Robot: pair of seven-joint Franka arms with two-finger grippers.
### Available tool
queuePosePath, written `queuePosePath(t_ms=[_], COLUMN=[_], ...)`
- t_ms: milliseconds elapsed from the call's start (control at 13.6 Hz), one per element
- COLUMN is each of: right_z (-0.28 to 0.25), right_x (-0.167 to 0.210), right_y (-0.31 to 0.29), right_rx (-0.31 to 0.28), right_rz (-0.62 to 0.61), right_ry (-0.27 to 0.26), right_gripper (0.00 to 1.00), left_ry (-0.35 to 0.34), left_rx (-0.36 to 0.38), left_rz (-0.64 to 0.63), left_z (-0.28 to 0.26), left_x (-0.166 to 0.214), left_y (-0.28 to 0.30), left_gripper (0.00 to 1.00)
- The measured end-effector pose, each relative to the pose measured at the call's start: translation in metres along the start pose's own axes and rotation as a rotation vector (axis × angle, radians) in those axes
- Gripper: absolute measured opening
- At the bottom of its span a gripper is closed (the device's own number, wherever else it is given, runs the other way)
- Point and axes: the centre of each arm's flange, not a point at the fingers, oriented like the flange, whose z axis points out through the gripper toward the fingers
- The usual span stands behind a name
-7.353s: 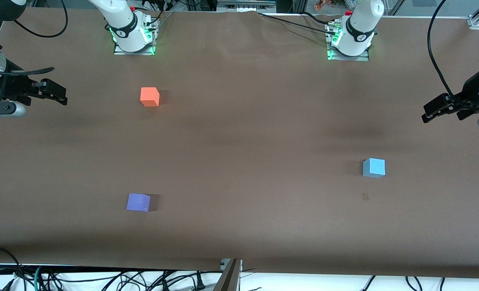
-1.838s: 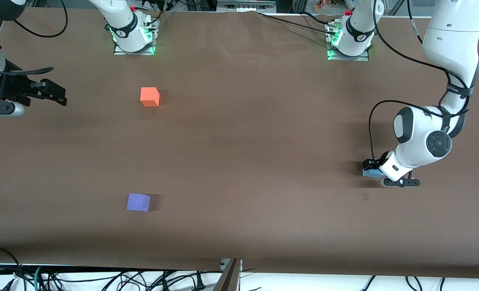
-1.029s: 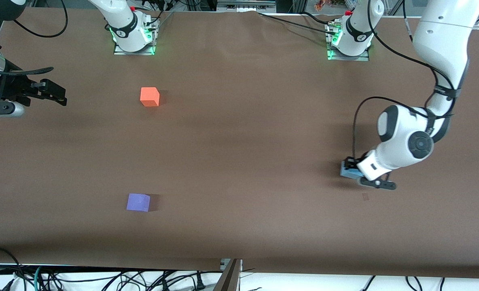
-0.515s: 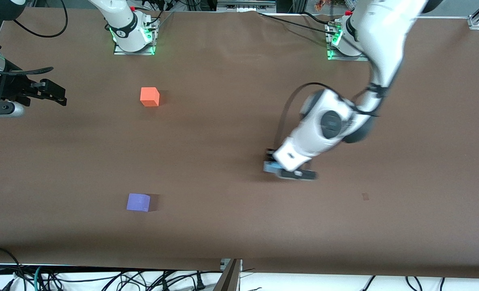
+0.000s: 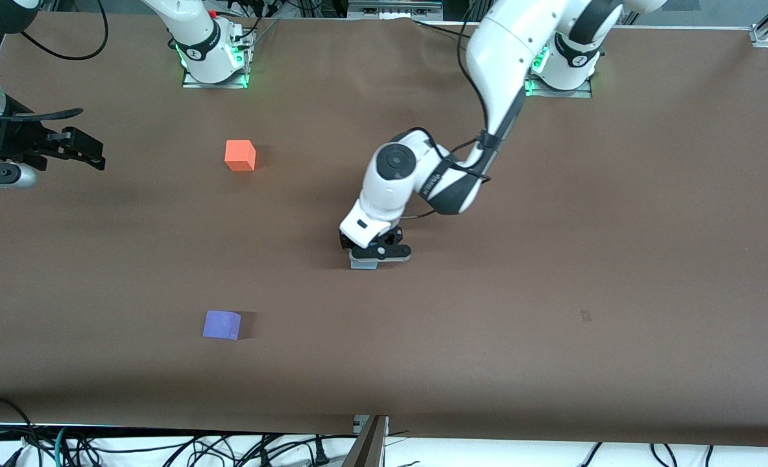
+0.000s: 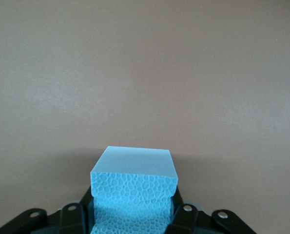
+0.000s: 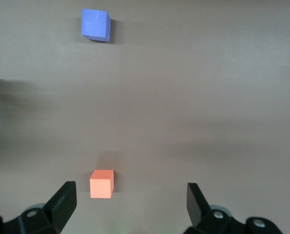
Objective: Place blue block between orange and purple blocks
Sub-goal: 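Carry the light-blue cube with the left gripper toward the table middle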
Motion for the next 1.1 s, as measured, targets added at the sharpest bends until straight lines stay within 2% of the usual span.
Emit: queuePosePath(t_ms=[147, 441, 735, 956, 1103], right_z=[-0.002, 0.010, 0.033, 0.068, 0.079], right_x=[0.001, 0.010, 0.022, 0.039, 0.043], right_y=[0.001, -0.004, -0.005, -0.006, -0.008], right_rx=[0.000, 0.001, 0.001, 0.002, 0.003], right_rz=[0.000, -0.008, -0.010, -0.013, -0.014], right_ry=[0.007, -0.001, -0.037, -0.090, -0.104], right_gripper=[1.00, 1.00, 1.00, 1.00, 1.00], left_ry=[0.012, 0.019, -0.039, -0.065, -0.077], left_rx=[0.014, 0.084, 0.157, 0.172, 0.174], left_rz=[-0.008, -0.089, -0.057, -0.051, -0.045], left_z=[0.008, 0.004, 0.003, 0.004, 0.005], left_x=[0.005, 0.062, 0.112, 0.113, 0.108], left_y=[-0.004, -0.058, -0.125, -0.131, -0.127], left_gripper=[0.59, 0.59, 0.59, 0.59, 0.59])
